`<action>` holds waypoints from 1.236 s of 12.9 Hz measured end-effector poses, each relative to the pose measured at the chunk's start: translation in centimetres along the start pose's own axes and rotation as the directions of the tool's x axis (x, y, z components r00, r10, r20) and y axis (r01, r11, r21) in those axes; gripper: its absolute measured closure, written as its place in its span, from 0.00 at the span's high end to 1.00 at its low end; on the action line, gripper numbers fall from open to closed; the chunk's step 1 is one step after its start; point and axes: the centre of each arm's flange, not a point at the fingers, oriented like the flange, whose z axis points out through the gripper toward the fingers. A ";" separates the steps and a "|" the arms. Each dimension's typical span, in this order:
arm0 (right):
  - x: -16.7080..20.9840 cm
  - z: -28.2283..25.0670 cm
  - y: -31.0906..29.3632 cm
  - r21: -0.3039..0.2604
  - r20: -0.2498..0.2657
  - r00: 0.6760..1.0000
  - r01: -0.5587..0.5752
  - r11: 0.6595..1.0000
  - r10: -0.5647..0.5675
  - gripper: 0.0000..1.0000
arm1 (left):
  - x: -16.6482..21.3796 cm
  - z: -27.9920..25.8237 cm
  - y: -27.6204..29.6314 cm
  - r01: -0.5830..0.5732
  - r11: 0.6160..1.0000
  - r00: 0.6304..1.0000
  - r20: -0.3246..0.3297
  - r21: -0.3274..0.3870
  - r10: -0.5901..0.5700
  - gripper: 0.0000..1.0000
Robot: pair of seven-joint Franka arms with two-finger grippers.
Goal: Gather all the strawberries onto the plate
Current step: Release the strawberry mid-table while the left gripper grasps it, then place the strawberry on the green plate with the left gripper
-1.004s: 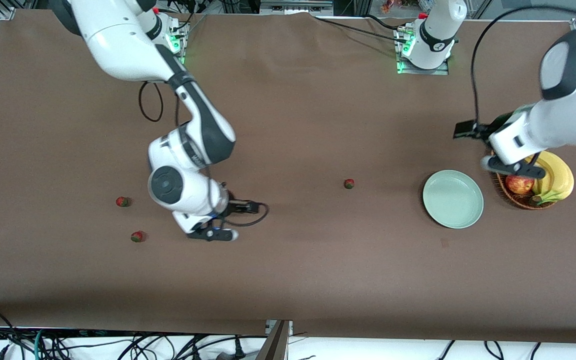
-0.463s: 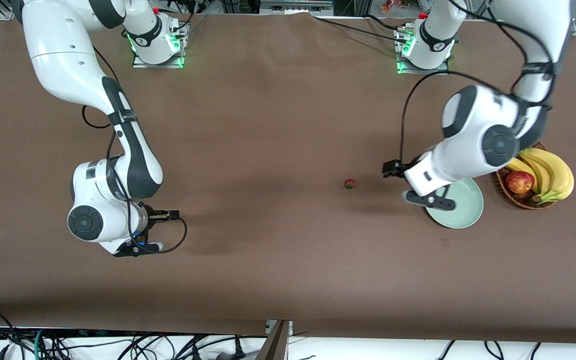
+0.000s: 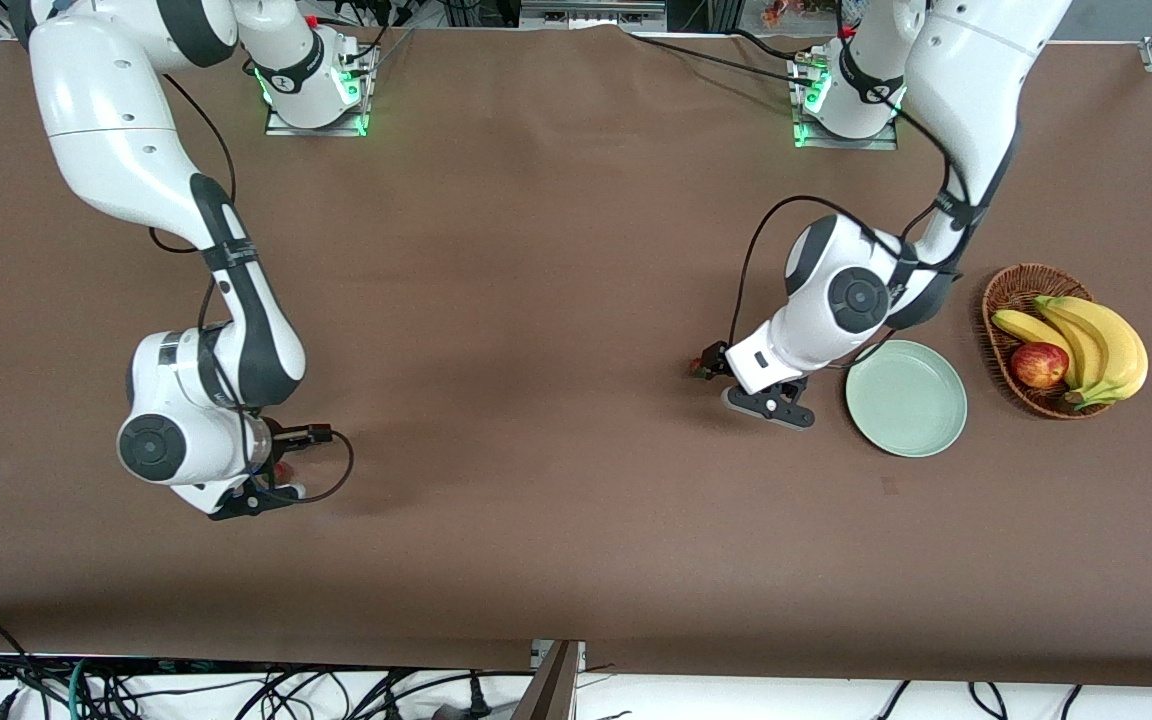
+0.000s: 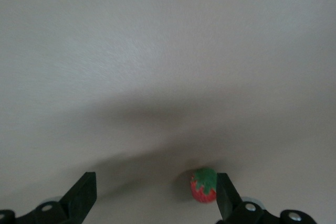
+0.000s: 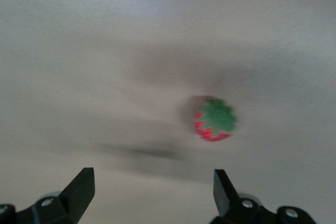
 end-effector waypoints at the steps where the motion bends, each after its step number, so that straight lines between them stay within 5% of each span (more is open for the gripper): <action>1: 0.1 -0.1 0.8 -0.008 -0.020 1.000 0.018 1.000 -0.019 1.00 | -0.2 0.9 0.2 0.001 1.000 1.000 0.007 -0.003 -0.001 1.00; 5: 0.9 0.4 1.3 -0.038 -0.093 0.994 0.048 0.998 -0.051 1.00 | -1.2 2.8 4.7 0.081 0.997 0.996 0.035 -0.002 -0.081 1.00; 10: 1.2 1.1 1.4 -0.045 -0.116 0.991 0.060 0.997 -0.065 0.98 | -2.0 3.6 6.9 0.076 0.996 0.996 0.038 0.040 -0.077 0.99; 11: 1.2 1.1 1.4 -0.046 -0.117 0.991 0.067 0.997 -0.071 0.88 | -2.0 3.7 6.6 0.080 0.996 0.996 0.039 0.042 -0.081 0.96; 15: 1.0 1.4 1.6 -0.048 -0.112 0.989 0.089 0.995 -0.094 0.45 | -2.1 4.0 6.4 0.075 0.996 0.996 0.043 0.049 -0.077 0.49; 16: 1.0 1.5 1.6 -0.048 -0.111 0.989 0.097 0.994 -0.102 0.45 | -2.1 4.0 6.4 0.064 0.996 0.997 0.041 0.056 -0.066 0.40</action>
